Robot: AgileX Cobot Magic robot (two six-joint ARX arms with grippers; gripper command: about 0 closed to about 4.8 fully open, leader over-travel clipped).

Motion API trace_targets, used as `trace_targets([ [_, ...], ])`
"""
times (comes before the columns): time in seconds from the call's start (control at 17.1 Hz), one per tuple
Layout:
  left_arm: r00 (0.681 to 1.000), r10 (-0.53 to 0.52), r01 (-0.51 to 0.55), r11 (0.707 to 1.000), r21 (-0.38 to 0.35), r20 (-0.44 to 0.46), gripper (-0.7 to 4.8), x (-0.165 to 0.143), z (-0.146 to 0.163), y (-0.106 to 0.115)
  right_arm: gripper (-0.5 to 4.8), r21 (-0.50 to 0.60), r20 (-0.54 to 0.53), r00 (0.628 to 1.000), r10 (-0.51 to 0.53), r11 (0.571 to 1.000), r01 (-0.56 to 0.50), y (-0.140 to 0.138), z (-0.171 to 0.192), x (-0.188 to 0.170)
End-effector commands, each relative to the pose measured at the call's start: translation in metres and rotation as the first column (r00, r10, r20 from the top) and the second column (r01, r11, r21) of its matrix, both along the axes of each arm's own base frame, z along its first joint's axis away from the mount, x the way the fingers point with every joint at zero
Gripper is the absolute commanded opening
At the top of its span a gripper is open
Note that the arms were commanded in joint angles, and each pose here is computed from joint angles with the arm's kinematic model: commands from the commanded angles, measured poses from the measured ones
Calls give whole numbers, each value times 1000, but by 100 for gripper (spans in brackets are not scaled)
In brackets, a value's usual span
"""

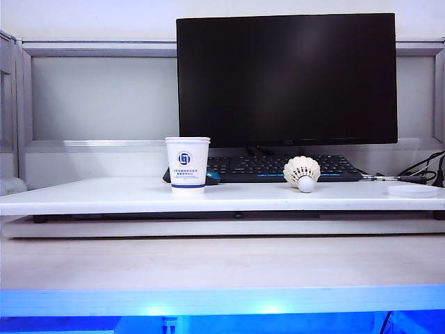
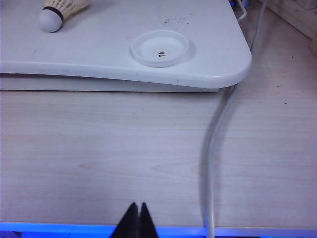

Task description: Pick up the badminton from the table and put it into the white paper cup.

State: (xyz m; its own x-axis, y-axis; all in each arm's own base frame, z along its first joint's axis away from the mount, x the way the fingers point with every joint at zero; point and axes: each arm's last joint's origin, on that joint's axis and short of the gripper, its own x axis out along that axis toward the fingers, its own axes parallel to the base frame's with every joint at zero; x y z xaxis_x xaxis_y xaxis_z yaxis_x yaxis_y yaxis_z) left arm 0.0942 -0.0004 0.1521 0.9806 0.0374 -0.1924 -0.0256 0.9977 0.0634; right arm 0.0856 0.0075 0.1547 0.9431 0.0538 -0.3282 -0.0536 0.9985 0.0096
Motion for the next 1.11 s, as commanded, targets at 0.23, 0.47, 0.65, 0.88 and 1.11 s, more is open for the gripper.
trace_targets([
  [0.23,1000,-4,4,1000,-2,-9,-4,0,-1,0,-5,32,25,1000,-9,999,9,0,4,0],
  [0.47,1000,-4,4,1000,-2,-9,-4,0,-1,0,19,39,40,999,9,999,-11,1,5,0],
  [0.65,997,-75,75,997,-16,-3,-5,0,0,-2,182,168,212,977,37,983,-74,3,24,3],
  [0.88,988,-157,157,987,-33,0,-5,0,0,-5,257,245,231,971,60,962,-117,4,33,1],
  [1.11,942,-336,336,939,-68,12,-5,-2,2,-10,345,246,295,953,75,957,-152,4,60,-6],
])
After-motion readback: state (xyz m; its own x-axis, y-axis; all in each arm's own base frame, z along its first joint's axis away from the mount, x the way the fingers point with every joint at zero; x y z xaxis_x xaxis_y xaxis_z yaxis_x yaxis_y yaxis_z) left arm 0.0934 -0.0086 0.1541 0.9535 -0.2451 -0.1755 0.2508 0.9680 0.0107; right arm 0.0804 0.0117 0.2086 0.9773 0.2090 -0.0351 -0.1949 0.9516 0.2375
